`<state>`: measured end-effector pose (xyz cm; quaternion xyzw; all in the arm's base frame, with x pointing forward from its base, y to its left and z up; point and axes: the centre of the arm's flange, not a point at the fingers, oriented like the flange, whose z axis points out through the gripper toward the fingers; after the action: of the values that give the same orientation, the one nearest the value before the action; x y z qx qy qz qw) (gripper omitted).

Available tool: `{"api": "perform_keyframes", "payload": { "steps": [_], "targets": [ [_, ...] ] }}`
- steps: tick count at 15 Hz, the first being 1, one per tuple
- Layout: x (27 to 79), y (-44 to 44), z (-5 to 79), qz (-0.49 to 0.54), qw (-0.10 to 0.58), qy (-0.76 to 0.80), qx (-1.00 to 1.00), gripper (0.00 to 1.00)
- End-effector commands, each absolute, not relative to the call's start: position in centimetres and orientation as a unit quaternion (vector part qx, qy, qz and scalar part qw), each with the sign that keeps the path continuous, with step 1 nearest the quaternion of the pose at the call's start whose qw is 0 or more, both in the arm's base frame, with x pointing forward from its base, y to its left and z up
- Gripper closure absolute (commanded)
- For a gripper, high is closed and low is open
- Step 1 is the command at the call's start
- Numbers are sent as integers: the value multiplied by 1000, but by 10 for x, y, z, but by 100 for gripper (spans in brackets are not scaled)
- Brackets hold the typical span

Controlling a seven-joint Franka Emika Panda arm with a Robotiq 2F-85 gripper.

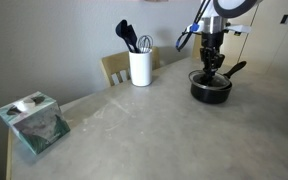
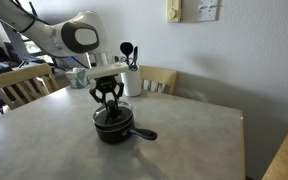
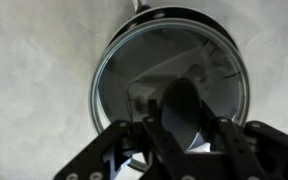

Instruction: Pick the lid on the table and put it on the pot

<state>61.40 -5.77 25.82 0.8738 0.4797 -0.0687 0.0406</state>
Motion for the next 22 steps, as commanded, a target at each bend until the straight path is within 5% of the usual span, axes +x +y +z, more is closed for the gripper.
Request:
{"api": "perform_keyframes", "payload": {
  "steps": [1, 18, 19, 22],
  "targets": [
    [615, -70, 254, -74, 40, 469, 879, 85],
    [601, -74, 249, -90, 26, 463, 882, 85],
    [612, -67, 257, -74, 38, 467, 880, 60],
    [611, -68, 257, -75, 38, 467, 881, 60]
  ]
}}
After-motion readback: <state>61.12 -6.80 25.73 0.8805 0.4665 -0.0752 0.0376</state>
